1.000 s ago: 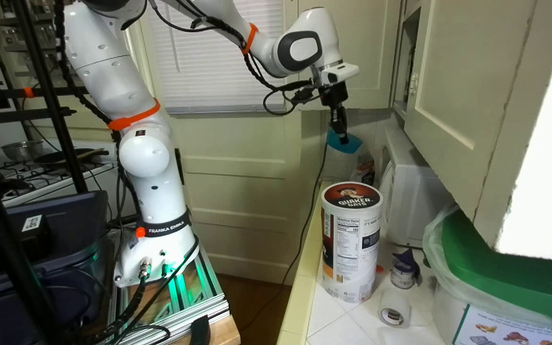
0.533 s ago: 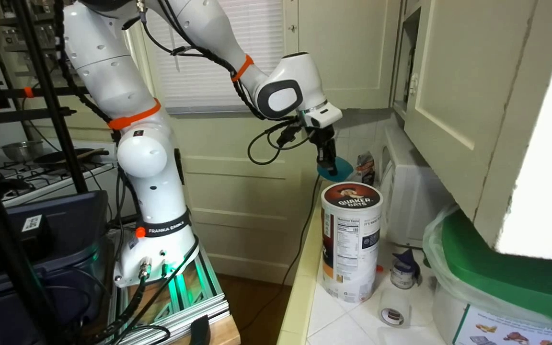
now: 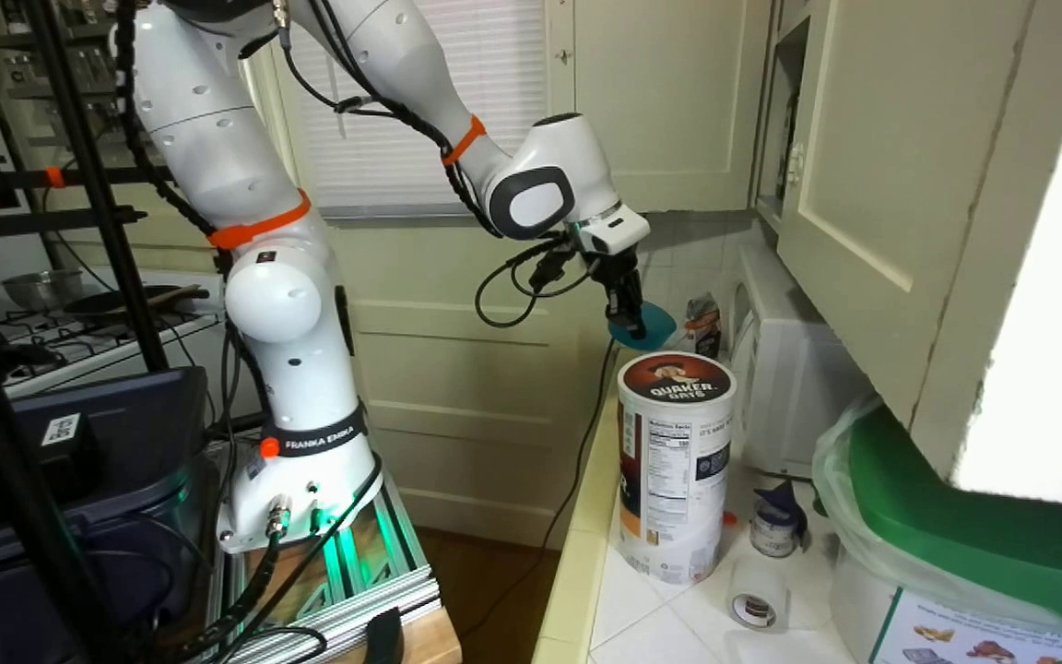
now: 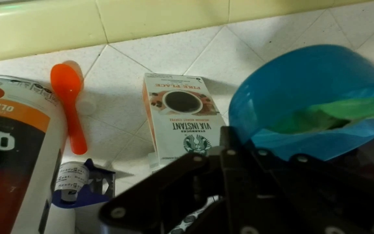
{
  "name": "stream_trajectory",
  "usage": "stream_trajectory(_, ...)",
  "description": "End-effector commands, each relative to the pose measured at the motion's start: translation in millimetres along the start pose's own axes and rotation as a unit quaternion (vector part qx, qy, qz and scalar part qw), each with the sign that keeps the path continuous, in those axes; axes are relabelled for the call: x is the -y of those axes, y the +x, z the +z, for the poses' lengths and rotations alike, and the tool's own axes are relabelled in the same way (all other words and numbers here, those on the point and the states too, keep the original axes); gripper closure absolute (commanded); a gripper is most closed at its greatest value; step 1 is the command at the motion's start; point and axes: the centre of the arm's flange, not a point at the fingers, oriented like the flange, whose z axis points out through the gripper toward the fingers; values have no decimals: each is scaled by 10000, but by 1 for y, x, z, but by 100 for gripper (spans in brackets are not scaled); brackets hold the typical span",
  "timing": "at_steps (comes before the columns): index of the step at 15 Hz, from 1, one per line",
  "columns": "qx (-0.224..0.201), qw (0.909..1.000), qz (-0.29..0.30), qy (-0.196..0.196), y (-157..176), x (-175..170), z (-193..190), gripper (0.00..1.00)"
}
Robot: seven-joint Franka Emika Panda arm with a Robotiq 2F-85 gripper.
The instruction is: Remove the bowl from the cupboard
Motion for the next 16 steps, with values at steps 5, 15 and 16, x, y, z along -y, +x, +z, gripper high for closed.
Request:
stream_trajectory(5,-811,9925,-51,911,-40,20,57,99)
stream_trajectory(15,-1724,9824,129,710,-48,-1,112,99)
stream_trajectory(16,-1713,9830,121,654,-50,-4,118,99)
